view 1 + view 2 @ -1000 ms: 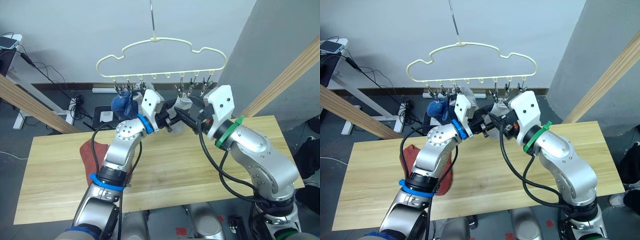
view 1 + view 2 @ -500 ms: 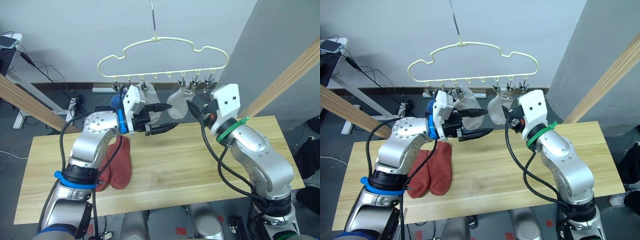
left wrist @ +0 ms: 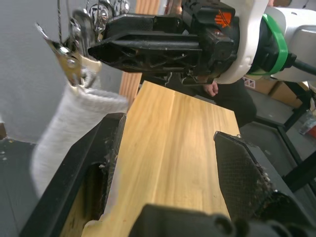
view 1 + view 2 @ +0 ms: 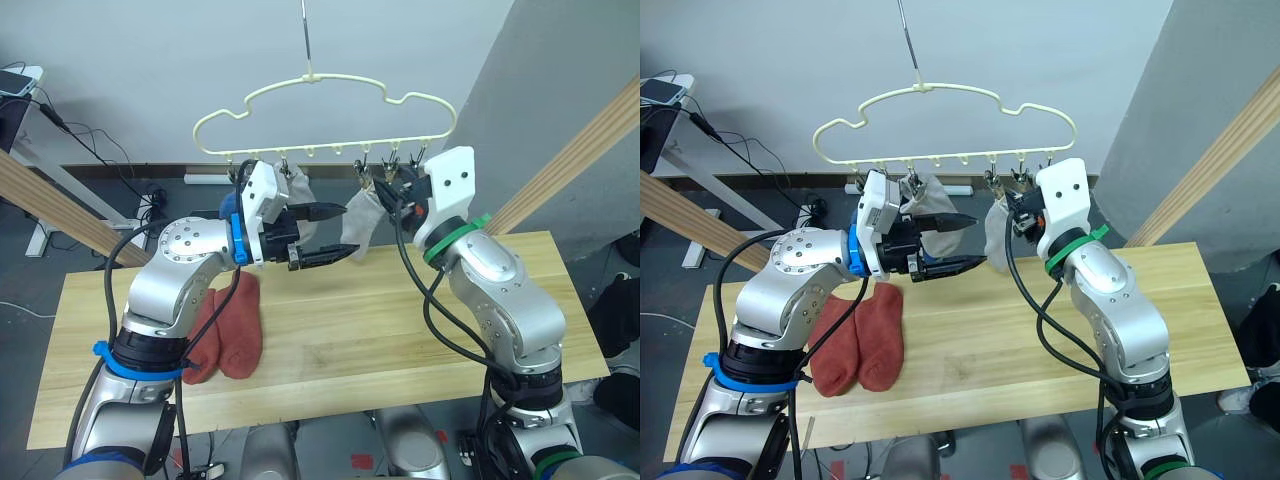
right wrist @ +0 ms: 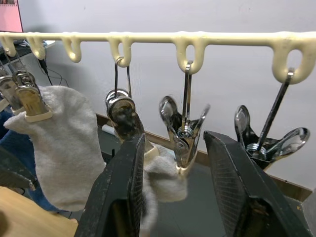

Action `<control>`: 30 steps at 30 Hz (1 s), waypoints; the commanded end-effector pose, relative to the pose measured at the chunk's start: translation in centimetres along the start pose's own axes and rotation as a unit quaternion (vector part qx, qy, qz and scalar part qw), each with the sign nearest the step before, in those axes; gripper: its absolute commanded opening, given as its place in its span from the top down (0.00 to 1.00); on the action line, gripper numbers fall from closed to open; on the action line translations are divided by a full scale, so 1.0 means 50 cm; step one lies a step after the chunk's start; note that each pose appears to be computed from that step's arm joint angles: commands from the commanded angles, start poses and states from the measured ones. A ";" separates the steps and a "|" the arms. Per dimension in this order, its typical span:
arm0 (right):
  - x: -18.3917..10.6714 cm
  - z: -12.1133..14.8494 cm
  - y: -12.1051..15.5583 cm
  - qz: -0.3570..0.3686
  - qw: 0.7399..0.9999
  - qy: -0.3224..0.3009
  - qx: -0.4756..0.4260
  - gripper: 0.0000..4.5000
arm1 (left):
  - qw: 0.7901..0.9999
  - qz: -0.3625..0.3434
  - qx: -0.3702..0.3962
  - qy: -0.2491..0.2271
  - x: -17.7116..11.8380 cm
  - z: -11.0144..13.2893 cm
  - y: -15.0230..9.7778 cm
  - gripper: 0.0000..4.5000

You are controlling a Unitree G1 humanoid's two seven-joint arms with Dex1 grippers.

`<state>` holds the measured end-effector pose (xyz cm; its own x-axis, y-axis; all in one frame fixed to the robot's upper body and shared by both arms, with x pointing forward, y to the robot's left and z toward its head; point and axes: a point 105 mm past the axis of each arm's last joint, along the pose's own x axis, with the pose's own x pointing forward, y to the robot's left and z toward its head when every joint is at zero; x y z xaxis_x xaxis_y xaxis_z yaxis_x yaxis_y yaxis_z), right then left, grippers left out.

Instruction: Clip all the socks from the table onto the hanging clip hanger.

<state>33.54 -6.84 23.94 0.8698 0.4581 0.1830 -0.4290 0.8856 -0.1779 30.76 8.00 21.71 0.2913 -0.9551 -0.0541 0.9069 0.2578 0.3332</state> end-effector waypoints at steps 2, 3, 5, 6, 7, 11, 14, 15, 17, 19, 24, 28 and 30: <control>0.000 0.035 0.006 0.005 0.999 -0.040 -0.009 0.56 | 1.000 -0.002 0.022 -0.013 0.001 0.025 -0.004 0.28; 0.001 0.036 0.008 0.006 0.999 -0.042 -0.010 0.56 | 1.000 -0.002 0.022 -0.013 0.001 0.024 -0.003 0.28; 0.002 0.036 0.011 0.009 0.999 -0.044 -0.011 0.56 | 1.000 -0.001 0.023 -0.011 0.001 0.023 -0.003 0.28; 0.004 0.037 0.013 0.010 0.999 -0.045 -0.011 0.56 | 1.000 -0.002 0.023 -0.011 0.001 0.023 -0.003 0.28; 0.005 0.037 0.014 0.011 0.999 -0.046 -0.011 0.56 | 1.000 -0.002 0.023 -0.011 0.001 0.023 -0.003 0.28; 0.012 0.040 0.017 0.012 0.999 -0.051 -0.009 0.56 | 1.000 0.000 0.023 -0.011 0.002 0.023 -0.003 0.28; 0.017 0.040 0.018 0.009 0.999 -0.053 -0.009 0.56 | 1.000 0.000 0.023 -0.010 0.002 0.021 -0.003 0.28; 0.019 0.041 0.016 0.004 0.999 -0.054 -0.007 0.56 | 1.000 0.001 0.023 -0.010 0.002 0.021 -0.002 0.28; 0.020 0.042 0.012 -0.007 0.998 -0.054 -0.005 0.56 | 1.000 0.002 0.023 -0.011 0.002 0.021 -0.001 0.28; 0.018 0.045 0.006 -0.024 0.998 -0.056 -0.001 0.56 | 1.000 0.003 0.022 -0.013 0.002 0.021 -0.001 0.28; 0.013 0.054 -0.001 -0.050 0.997 -0.062 0.010 0.56 | 1.000 0.008 0.019 -0.023 0.005 0.028 0.003 0.28; 0.007 0.047 -0.011 -0.076 0.996 -0.051 0.023 0.56 | 0.999 0.011 0.018 -0.027 0.007 0.032 0.006 0.28; 0.005 0.045 -0.014 -0.085 0.995 -0.047 0.026 0.56 | 0.999 0.012 0.018 -0.027 0.007 0.033 0.007 0.28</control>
<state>34.28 -6.51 24.79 0.9121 0.3371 0.2334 -0.3237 0.9414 -0.0947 31.03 7.65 22.21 0.3087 -0.9508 -0.0256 0.8978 0.2824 0.3379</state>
